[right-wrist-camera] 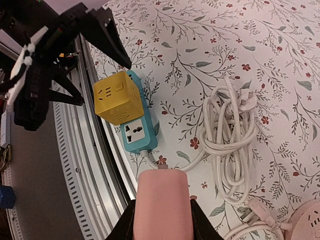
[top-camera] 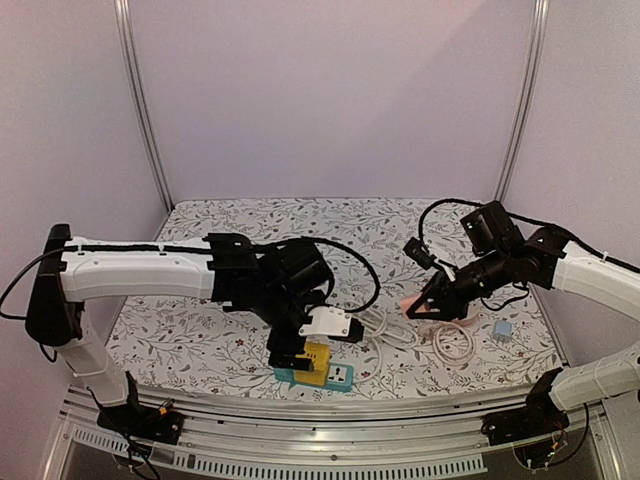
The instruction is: Insert the plug
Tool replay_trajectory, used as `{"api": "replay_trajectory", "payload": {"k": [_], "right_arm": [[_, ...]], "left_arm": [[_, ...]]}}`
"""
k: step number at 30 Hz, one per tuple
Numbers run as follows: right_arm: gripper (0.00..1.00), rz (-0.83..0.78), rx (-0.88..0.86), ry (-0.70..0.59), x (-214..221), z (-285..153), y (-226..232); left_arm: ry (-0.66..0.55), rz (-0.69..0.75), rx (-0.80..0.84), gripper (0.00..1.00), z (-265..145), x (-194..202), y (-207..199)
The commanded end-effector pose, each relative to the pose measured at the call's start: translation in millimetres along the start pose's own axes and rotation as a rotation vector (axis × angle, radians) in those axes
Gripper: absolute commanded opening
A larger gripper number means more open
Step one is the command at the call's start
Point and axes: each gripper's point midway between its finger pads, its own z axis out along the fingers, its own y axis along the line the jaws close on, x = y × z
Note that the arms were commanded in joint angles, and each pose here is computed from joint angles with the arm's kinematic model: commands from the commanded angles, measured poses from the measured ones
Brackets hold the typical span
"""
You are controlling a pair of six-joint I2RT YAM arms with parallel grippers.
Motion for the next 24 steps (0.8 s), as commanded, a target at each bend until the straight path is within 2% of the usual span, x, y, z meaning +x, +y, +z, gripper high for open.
{"api": "replay_trajectory", "payload": {"k": [1,8,16,24], "right_arm": [[0.0,-0.043,-0.029,0.03,-4,7,12],[0.0,-0.114,-0.081,0.096,-6,21,34],[0.0,-0.131,-0.054,0.3,1,60,47],[0.0,-0.119,-0.019,0.481,17,95,62]], "left_arm": [[-0.173,-0.111,-0.138,0.99,-47,-25,22],[-0.39,-0.318,-0.276,1.0,-105,-31,44],[-0.475,-0.536,-0.479,0.99,-153,14,55],[-0.504,-0.704,-0.558,0.99,-182,59,45]]}}
